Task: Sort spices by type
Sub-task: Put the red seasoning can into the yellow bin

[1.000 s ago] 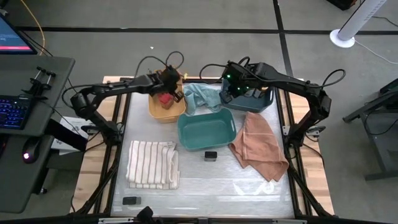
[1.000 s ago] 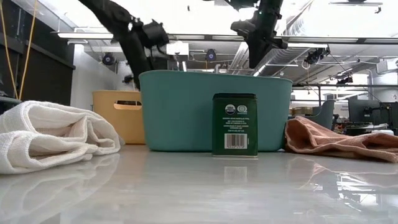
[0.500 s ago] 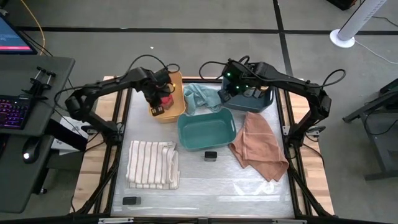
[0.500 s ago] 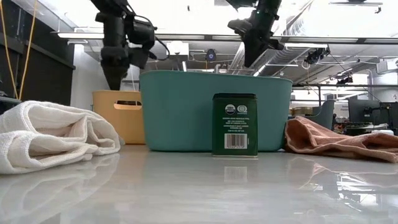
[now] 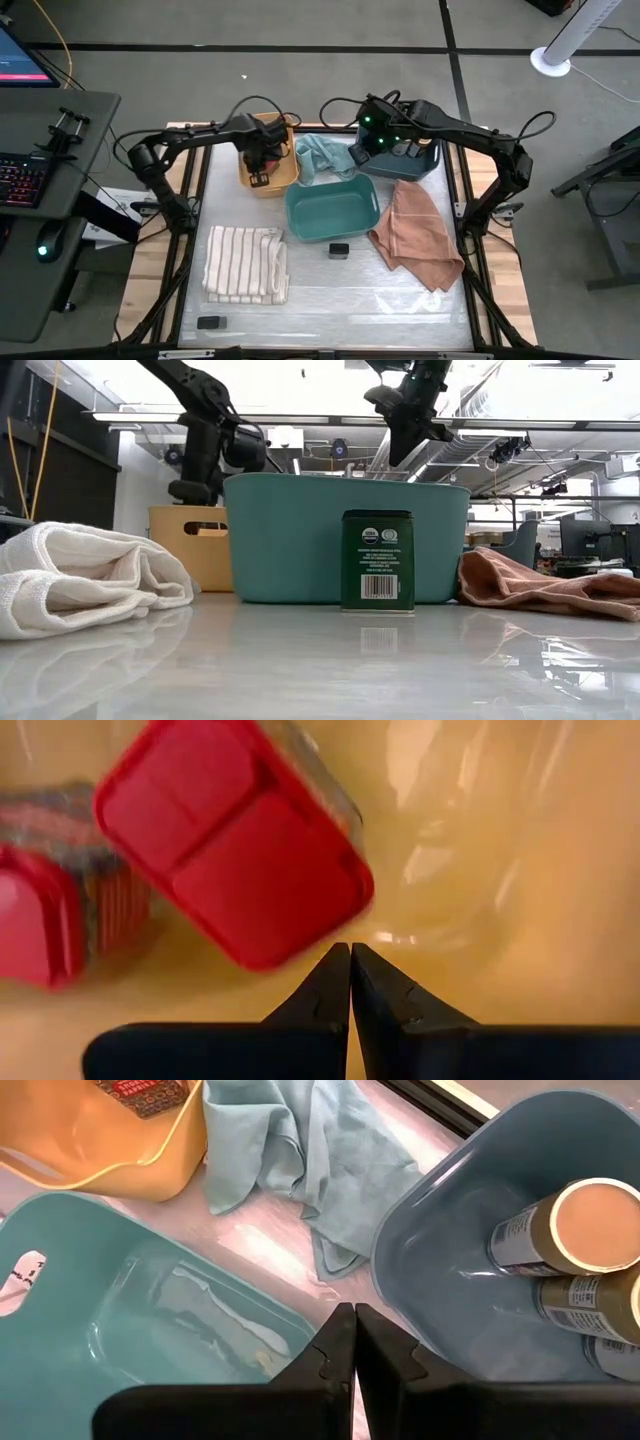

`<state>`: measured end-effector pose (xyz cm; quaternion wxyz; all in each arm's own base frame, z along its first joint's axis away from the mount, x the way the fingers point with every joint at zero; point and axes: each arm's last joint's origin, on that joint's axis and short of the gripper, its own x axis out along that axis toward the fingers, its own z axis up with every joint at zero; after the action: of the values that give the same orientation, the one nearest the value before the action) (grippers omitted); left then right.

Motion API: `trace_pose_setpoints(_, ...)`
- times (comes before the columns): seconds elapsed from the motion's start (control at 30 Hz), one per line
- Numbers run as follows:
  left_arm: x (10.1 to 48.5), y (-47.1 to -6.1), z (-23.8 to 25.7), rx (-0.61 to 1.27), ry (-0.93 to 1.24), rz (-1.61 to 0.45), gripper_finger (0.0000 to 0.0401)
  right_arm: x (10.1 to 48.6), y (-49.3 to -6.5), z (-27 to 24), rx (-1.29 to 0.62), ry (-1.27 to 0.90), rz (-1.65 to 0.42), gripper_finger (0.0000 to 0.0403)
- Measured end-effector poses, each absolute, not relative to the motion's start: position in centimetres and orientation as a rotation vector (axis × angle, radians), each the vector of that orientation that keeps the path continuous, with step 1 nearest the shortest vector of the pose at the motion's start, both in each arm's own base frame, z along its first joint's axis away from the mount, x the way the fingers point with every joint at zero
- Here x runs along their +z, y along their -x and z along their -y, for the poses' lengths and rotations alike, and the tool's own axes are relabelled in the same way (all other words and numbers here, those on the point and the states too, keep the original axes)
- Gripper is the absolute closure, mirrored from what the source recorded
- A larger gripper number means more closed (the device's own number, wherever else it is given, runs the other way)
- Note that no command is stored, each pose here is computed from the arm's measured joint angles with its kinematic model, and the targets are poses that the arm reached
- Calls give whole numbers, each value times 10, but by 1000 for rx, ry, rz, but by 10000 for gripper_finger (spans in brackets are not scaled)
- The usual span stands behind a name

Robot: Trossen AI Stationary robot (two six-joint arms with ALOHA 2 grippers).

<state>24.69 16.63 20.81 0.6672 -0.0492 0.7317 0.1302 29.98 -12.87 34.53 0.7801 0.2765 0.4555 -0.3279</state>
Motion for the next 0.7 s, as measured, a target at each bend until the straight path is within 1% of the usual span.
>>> trace_pose_setpoints(0.27,205,-262,-176,349,57,-1511,401,345,-300,129,-709,-597,-984,403)
trace_pose_setpoints(0.5,208,-271,-189,512,-48,-1402,401,345,-300,129,-709,-597,-984,403)
trace_pose_setpoints(0.7,211,-270,-202,627,-21,-1330,401,345,-300,129,-709,-597,-984,403)
